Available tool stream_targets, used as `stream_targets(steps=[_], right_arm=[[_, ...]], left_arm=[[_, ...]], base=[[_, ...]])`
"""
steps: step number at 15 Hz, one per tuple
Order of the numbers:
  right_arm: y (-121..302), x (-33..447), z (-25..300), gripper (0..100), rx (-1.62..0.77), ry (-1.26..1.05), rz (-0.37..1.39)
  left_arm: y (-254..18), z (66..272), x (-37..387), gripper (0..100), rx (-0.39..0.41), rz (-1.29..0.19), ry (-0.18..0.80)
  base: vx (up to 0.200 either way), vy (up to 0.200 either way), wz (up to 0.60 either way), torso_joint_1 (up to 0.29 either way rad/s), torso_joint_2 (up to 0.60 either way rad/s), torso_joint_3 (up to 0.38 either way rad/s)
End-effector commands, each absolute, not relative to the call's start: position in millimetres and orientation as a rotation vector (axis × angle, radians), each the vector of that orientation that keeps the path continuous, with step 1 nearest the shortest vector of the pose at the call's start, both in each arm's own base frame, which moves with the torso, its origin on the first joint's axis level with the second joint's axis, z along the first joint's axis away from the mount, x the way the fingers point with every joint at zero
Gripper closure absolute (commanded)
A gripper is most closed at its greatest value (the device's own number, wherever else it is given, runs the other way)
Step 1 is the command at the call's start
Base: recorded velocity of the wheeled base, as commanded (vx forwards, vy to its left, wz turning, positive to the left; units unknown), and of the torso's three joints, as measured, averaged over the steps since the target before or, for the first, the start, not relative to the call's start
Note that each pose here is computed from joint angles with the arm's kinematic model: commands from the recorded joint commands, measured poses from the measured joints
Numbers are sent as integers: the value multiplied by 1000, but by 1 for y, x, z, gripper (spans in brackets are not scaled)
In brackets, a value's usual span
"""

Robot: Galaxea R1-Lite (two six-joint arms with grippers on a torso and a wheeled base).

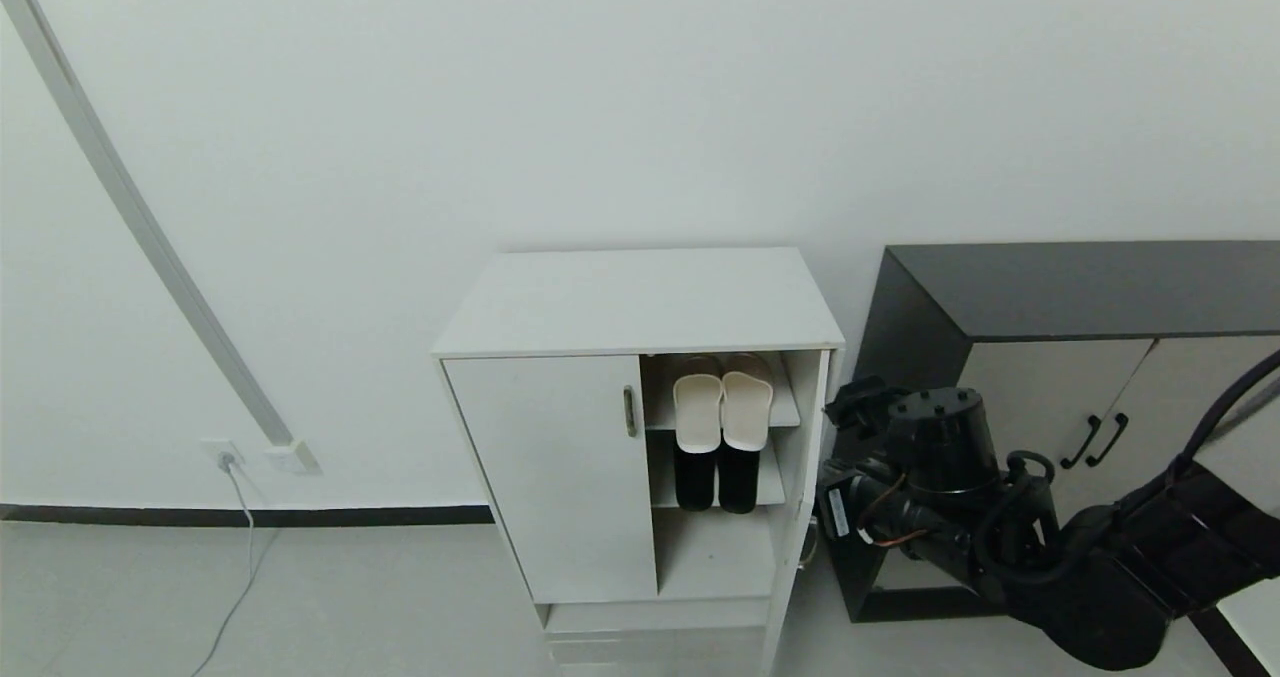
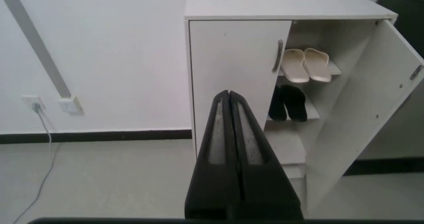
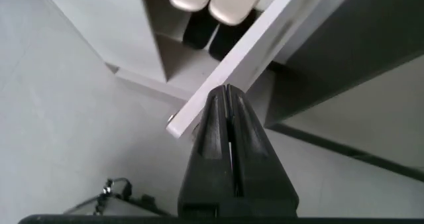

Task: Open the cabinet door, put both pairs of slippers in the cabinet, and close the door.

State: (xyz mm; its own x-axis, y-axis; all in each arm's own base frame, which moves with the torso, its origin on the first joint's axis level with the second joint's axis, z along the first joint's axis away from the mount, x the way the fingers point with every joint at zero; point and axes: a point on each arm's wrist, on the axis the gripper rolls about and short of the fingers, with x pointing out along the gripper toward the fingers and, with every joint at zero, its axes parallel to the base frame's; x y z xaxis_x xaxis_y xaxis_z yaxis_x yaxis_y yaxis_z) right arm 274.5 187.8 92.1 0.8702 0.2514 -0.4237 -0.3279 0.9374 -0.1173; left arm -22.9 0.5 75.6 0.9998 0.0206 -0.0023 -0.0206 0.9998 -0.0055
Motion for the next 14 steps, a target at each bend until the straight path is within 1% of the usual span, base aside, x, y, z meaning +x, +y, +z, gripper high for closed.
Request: stream_targets(steps=[1,5,9,12,14], right_arm=[[178,275,87,100,-205,439,282],[178,281,67,100,-222,496,270],[184,290,56,100,-224,515,276],[195,302,43,100,-184,471,290],[211,316,35,100,-133,417,313]], left_arm=[[1,76,-23,100,-6,21,3],[1,76,-23,100,-8,21,3],[1,76,-23,100,-6,21,3],[1,76,-23,100,-6,21,3],[1,76,-23,100,-6,21,3]], base=[[0,0,0,0,0,0],[0,0,0,0,0,0],[0,0,0,0,0,0],[0,0,0,0,0,0],[0,0,0,0,0,0]])
